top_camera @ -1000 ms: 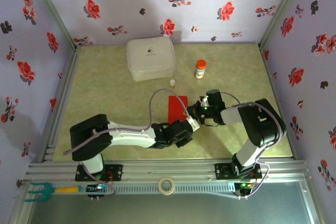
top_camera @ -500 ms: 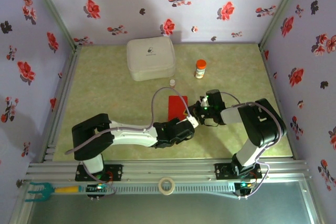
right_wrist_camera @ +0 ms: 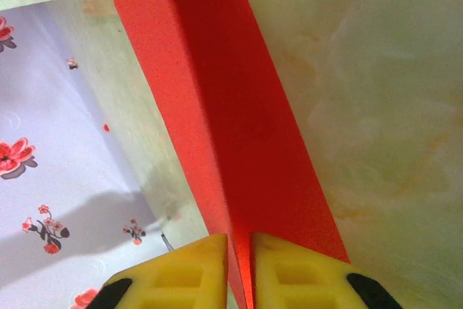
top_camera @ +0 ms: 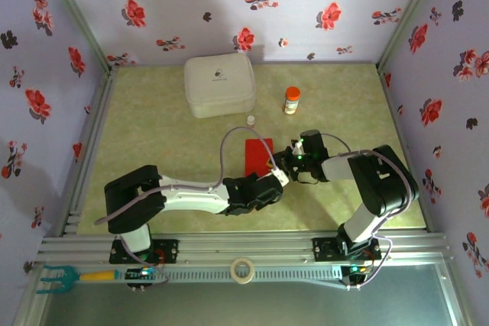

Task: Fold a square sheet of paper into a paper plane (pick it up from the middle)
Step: Fold the triangle a second time at the center of the table.

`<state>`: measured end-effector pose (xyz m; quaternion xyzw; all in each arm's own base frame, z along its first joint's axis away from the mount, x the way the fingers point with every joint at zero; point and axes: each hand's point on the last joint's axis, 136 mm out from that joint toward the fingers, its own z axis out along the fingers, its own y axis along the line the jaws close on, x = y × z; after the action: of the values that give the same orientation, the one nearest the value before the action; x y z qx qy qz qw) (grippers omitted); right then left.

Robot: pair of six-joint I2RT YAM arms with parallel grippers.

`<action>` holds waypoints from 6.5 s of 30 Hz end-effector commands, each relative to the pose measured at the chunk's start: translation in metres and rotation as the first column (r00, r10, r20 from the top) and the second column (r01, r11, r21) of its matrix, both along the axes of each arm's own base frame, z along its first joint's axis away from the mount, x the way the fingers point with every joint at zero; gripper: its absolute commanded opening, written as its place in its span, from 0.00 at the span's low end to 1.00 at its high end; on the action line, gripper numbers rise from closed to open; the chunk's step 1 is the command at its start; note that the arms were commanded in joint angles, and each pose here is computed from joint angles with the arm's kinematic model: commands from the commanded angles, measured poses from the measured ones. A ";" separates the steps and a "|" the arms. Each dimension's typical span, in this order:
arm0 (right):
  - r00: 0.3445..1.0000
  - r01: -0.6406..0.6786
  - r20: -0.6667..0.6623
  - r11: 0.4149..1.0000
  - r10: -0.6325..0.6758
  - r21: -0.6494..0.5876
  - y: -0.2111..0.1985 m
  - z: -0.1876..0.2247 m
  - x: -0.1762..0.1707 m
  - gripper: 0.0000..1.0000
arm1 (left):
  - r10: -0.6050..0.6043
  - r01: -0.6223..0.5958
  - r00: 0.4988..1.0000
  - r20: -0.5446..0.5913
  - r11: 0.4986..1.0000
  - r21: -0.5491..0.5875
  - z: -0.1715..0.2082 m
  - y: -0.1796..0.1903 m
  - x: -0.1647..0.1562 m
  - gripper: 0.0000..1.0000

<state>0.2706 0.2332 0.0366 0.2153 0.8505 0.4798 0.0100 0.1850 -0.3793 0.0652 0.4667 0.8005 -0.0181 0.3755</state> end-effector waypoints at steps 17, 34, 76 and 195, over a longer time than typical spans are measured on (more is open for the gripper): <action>0.993 0.062 0.110 0.960 -0.033 -0.273 -0.070 0.031 -0.017 0.36 | -0.110 -0.274 0.785 -0.610 0.821 -0.501 0.023 -0.023 0.007 0.00; 0.990 -0.072 0.112 0.990 0.085 -0.121 -0.008 0.031 -0.026 0.06 | -0.050 -0.347 0.756 -0.653 0.815 -0.465 0.004 -0.013 0.019 0.07; 0.993 -0.091 0.050 0.977 0.102 -0.192 -0.018 0.009 -0.039 0.08 | -0.046 -0.362 0.757 -0.652 0.801 -0.477 -0.001 -0.005 0.036 0.00; 0.984 -0.137 0.091 0.974 0.156 -0.182 0.010 0.017 -0.024 0.00 | 0.124 -0.426 0.732 -0.670 0.851 -0.307 -0.057 0.033 0.062 0.00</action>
<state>0.2421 0.2311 0.0467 0.1199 0.9146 0.3838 0.0432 0.2491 -0.3502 0.0213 0.2002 0.9089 -0.3081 0.1971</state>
